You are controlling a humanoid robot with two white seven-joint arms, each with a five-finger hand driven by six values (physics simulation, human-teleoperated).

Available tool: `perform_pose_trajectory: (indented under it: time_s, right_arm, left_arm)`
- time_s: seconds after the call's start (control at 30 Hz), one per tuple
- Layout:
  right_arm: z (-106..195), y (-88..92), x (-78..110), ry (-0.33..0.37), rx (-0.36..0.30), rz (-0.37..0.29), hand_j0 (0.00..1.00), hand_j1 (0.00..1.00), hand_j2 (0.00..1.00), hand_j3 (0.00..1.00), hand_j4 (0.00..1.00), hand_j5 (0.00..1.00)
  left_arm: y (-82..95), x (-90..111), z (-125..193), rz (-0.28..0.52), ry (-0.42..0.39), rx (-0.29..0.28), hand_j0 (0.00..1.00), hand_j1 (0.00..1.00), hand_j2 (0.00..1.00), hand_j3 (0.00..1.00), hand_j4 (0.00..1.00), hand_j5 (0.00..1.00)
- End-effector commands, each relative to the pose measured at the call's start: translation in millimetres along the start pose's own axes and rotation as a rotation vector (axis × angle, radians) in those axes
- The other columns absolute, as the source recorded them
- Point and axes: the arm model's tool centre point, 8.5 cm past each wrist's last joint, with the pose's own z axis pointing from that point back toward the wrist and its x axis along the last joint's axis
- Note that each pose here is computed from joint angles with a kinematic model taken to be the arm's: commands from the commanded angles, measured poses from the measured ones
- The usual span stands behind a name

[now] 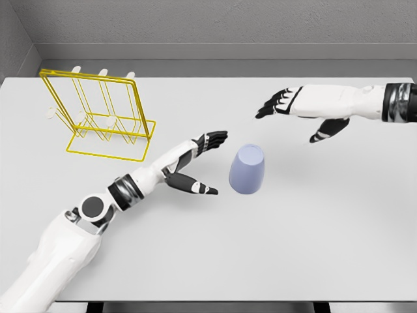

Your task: Place the cup on the cup holder with both arms

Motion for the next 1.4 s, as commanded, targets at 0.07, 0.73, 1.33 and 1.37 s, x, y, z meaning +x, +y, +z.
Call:
perform_pose_trajectory:
  time_s: [0.07,0.73,1.33,1.37]
  right_arm:
    - [9,-9.2,-9.9,0.035,-0.154,-0.022,1.00,1.00,1.00,1.00,1.00,1.00]
    - [25,10.3,-38.6,0.131,-0.144,-0.086,1.00,1.00,1.00,1.00,1.00,1.00]
    - [30,18.7,-43.4,0.150,-0.140,-0.106,1.00,1.00,1.00,1.00,1.00,1.00]
    - [30,19.1,-44.2,0.153,-0.139,-0.108,1.00,1.00,1.00,1.00,1.00,1.00]
  left_arm:
    - [-0.5,-14,-1,0.033,0.025,0.025,1.00,1.00,1.00,1.00,1.00,1.00]
    - [-24.2,-11,-30,0.046,-0.035,-0.023,1.00,1.00,1.00,1.00,1.00,1.00]
    - [-27.6,-12,-46,0.068,-0.041,-0.017,1.00,1.00,1.00,1.00,1.00,1.00]
    - [-28.1,-11,-47,0.069,-0.043,-0.018,1.00,1.00,1.00,1.00,1.00,1.00]
